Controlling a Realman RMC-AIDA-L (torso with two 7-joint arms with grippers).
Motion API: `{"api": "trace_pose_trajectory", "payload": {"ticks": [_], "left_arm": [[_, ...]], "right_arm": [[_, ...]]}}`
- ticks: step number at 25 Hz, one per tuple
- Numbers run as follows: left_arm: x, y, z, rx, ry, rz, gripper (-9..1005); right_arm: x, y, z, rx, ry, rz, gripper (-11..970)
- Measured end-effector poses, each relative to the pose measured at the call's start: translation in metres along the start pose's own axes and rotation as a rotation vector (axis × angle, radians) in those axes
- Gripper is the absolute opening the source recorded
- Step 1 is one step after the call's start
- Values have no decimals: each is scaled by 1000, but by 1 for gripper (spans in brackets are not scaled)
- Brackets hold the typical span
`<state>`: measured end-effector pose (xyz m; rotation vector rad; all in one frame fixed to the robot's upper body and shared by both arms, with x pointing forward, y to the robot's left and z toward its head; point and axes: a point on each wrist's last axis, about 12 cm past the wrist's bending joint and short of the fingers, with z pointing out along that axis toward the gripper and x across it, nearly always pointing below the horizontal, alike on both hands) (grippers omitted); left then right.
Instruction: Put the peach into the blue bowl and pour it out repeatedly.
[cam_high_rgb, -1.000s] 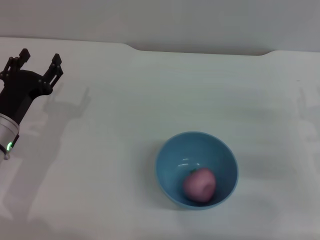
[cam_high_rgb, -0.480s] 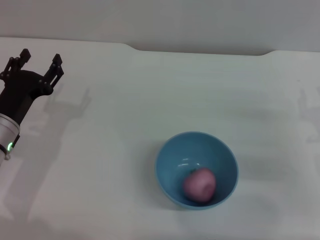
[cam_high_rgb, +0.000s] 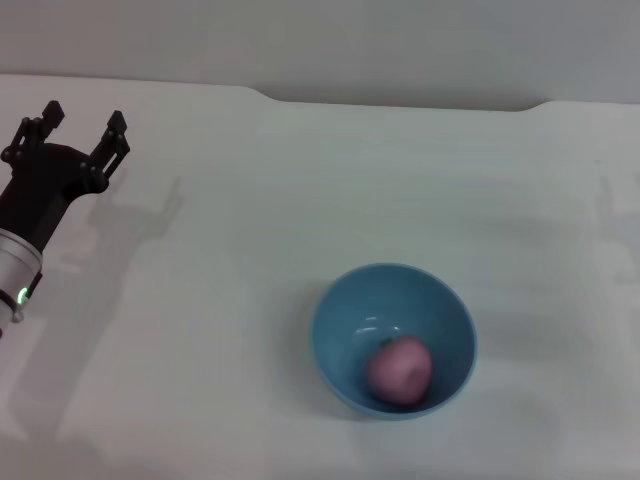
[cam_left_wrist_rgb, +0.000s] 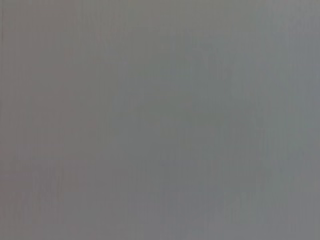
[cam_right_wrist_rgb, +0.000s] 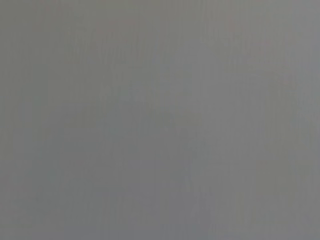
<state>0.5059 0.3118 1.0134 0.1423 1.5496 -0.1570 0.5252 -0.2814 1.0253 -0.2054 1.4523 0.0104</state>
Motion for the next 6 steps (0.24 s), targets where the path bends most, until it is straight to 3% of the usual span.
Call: {"api": "trace_pose_trajectory", "payload": {"ticks": [6], "left_arm": [[0, 0, 0, 0, 0, -1, 757]], "right_arm": [[0, -1, 0, 1, -2, -2, 446]]}}
